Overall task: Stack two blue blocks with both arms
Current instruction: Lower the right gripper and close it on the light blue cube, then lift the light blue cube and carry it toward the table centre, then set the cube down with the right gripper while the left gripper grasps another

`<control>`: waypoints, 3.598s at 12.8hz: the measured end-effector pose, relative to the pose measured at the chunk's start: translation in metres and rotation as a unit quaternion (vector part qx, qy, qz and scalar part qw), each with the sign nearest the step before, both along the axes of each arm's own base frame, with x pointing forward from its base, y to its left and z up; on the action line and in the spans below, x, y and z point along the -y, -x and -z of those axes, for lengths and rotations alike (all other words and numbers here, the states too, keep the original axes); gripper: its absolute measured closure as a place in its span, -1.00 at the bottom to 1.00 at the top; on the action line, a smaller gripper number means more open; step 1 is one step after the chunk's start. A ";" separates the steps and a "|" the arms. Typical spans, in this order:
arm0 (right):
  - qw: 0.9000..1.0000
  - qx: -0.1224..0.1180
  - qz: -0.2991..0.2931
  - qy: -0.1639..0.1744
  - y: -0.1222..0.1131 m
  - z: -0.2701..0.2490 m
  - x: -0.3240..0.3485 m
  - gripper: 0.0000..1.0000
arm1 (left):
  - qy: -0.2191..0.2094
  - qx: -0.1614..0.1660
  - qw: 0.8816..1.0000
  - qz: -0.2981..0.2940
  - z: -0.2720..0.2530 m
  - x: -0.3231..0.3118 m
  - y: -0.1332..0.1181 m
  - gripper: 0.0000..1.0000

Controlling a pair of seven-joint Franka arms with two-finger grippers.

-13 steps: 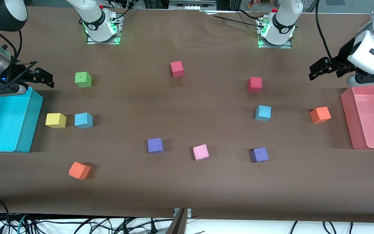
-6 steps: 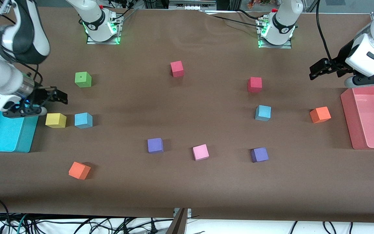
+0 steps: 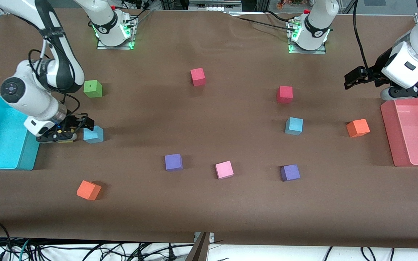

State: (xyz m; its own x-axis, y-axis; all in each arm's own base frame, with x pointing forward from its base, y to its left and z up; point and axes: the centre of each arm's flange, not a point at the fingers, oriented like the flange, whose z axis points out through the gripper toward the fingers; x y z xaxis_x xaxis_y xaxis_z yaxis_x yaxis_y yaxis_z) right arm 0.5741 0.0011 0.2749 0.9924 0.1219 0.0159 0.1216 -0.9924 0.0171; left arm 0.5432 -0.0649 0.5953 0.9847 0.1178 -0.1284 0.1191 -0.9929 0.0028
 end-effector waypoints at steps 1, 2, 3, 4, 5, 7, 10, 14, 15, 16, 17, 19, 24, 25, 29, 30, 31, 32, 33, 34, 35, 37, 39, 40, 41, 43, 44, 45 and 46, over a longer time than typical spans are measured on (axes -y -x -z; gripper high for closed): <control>1.000 -0.003 0.000 0.000 0.004 0.016 0.000 -1.00 | 0.000 0.000 1.000 0.000 0.000 0.000 0.000 -1.00; 1.000 -0.008 0.000 0.001 0.008 0.030 0.000 -1.00 | 0.000 0.001 1.000 0.001 0.000 0.000 0.000 -1.00; 1.000 -0.012 -0.002 0.001 0.010 0.041 0.000 -1.00 | 0.000 0.001 1.000 0.001 0.000 0.000 0.000 -1.00; 1.000 -0.015 -0.004 0.001 0.011 0.048 0.000 -1.00 | 0.000 0.002 1.000 0.001 0.000 0.000 0.000 -1.00; 1.000 -0.013 -0.008 0.002 0.011 0.054 0.000 -1.00 | 0.000 0.002 1.000 0.001 0.000 0.000 0.000 -1.00; 1.000 0.000 -0.013 0.002 0.009 0.062 0.000 -0.99 | 0.000 0.003 1.000 0.001 -0.001 0.001 0.000 -1.00; 1.000 0.023 -0.014 0.003 0.004 0.070 0.000 -0.67 | 0.000 0.004 1.000 0.001 -0.002 0.001 0.000 -1.00; 0.999 0.028 -0.017 0.002 0.002 0.065 -0.002 -0.22 | 0.000 0.007 1.000 0.001 -0.005 0.001 0.002 -1.00; 0.999 0.026 -0.019 0.001 0.001 0.060 -0.006 -0.22 | 0.000 0.007 1.000 0.001 -0.005 0.001 0.002 -1.00; 1.000 0.017 -0.022 -0.002 0.000 0.051 -0.012 -0.22 | 0.000 0.007 1.000 0.001 -0.005 0.001 0.002 -1.00; 1.000 0.006 -0.021 -0.004 -0.002 0.038 -0.019 -0.22 | 0.000 0.007 1.000 0.002 -0.005 0.001 0.002 -1.00; 1.000 -0.017 -0.008 -0.008 -0.004 0.011 -0.036 -0.22 | 0.000 0.006 1.000 0.002 -0.005 0.001 0.002 -1.00; 0.997 -0.045 0.057 -0.021 0.005 -0.039 -0.183 -0.15 | -0.001 -0.001 1.000 0.002 0.001 0.000 0.004 -1.00; 0.997 -0.043 0.063 -0.023 0.013 -0.040 -0.227 -0.14 | -0.001 0.000 1.000 0.001 0.000 0.000 0.004 -1.00; 0.991 -0.050 0.117 -0.032 0.036 -0.010 -0.379 -0.14 | -0.001 -0.001 1.000 0.001 0.001 0.000 0.005 -1.00; 0.988 -0.055 0.137 -0.033 0.041 0.004 -0.406 -0.14 | -0.001 -0.003 1.000 0.002 0.004 0.000 0.005 -1.00; 0.986 -0.059 0.152 -0.034 0.045 0.017 -0.429 -0.14 | -0.001 -0.007 1.000 0.002 0.008 0.000 0.005 -1.00; 0.985 -0.060 0.158 -0.036 0.047 0.027 -0.447 -0.14 | -0.001 -0.009 1.000 0.002 0.013 0.000 0.004 -1.00; 0.985 -0.061 0.158 -0.040 0.050 0.037 -0.464 -0.14 | -0.001 -0.011 1.000 0.002 0.018 0.000 0.003 -1.00; 0.985 -0.060 0.155 -0.043 0.053 0.045 -0.476 -0.14 | -0.001 -0.012 1.000 0.002 0.025 0.000 0.001 -1.00; 0.986 -0.054 0.153 -0.050 0.053 0.052 -0.483 -0.14 | -0.001 -0.012 1.000 0.001 0.035 0.000 -0.002 -1.00; 0.985 -0.039 0.155 -0.066 0.048 0.059 -0.486 -0.14 | 0.000 -0.009 1.000 0.000 0.056 0.000 -0.009 -1.00; 0.983 -0.027 0.160 -0.080 0.043 0.067 -0.485 -0.14 | 0.001 -0.009 1.000 0.000 0.079 0.000 -0.014 -1.00; 0.982 -0.024 0.165 -0.085 0.042 0.070 -0.486 -0.14 | 0.001 -0.008 1.000 -0.001 0.090 0.001 -0.017 -1.00; 0.982 -0.021 0.167 -0.089 0.042 0.069 -0.488 -0.14 | 0.002 -0.007 1.000 -0.001 0.102 0.001 -0.020 -1.00; 0.982 -0.017 0.166 -0.093 0.043 0.070 -0.490 -0.26 | 0.003 -0.005 1.000 0.000 0.123 0.003 -0.025 -1.00; 0.982 -0.017 0.166 -0.094 0.044 0.072 -0.491 -0.47 | 0.004 0.002 1.000 0.001 0.137 0.005 -0.028 -1.00; 0.982 -0.016 0.165 -0.095 0.044 0.073 -0.492 -0.69 | 0.006 0.009 1.000 0.001 0.155 0.007 -0.030 -1.00; 0.982 -0.014 0.161 -0.096 0.044 0.072 -0.493 -0.92 | 0.007 0.013 1.000 0.002 0.175 0.008 -0.031 -1.00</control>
